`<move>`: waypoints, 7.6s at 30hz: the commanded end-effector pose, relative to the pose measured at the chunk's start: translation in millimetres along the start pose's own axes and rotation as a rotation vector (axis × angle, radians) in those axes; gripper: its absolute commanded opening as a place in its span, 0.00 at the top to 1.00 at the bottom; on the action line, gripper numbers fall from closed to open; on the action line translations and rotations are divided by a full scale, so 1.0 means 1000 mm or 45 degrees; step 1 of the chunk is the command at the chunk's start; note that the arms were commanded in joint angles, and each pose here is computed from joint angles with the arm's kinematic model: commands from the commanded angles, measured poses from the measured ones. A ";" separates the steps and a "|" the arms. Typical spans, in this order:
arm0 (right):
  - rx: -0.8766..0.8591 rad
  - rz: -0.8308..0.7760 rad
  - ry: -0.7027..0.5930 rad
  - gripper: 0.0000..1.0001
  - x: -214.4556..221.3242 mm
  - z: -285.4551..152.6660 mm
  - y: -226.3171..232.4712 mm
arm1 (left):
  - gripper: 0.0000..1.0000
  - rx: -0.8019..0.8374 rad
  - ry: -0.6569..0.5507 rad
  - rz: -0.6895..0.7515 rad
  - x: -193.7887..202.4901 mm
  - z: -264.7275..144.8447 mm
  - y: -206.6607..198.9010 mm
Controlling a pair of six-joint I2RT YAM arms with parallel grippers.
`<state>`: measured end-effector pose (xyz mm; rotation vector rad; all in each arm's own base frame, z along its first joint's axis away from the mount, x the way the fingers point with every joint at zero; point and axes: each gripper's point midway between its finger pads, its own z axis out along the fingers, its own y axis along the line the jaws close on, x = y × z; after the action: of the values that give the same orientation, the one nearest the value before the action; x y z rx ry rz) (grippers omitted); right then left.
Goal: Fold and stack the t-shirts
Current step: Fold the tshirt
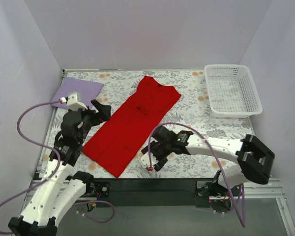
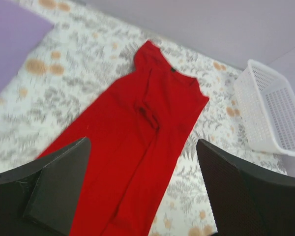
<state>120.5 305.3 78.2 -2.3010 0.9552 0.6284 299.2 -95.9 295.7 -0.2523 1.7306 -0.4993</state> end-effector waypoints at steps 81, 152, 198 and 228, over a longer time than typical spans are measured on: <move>1.038 1.243 -0.084 0.32 0.140 -0.184 -0.023 | 1.00 -0.075 0.918 -0.063 0.219 0.328 0.047; -0.042 0.501 0.152 0.85 0.022 0.037 0.057 | 0.51 1.611 0.691 1.528 0.261 -0.146 0.016; -0.112 0.495 -0.222 0.99 -0.030 -0.026 0.026 | 1.00 1.681 0.836 1.694 0.286 -0.132 -0.017; 0.360 0.847 0.022 0.99 0.116 -0.071 -0.169 | 1.00 1.191 0.277 1.661 0.178 0.126 -0.024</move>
<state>309.6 299.4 97.8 -1.7782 1.7108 0.7246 347.3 -208.4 93.7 1.5764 1.4742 -0.3440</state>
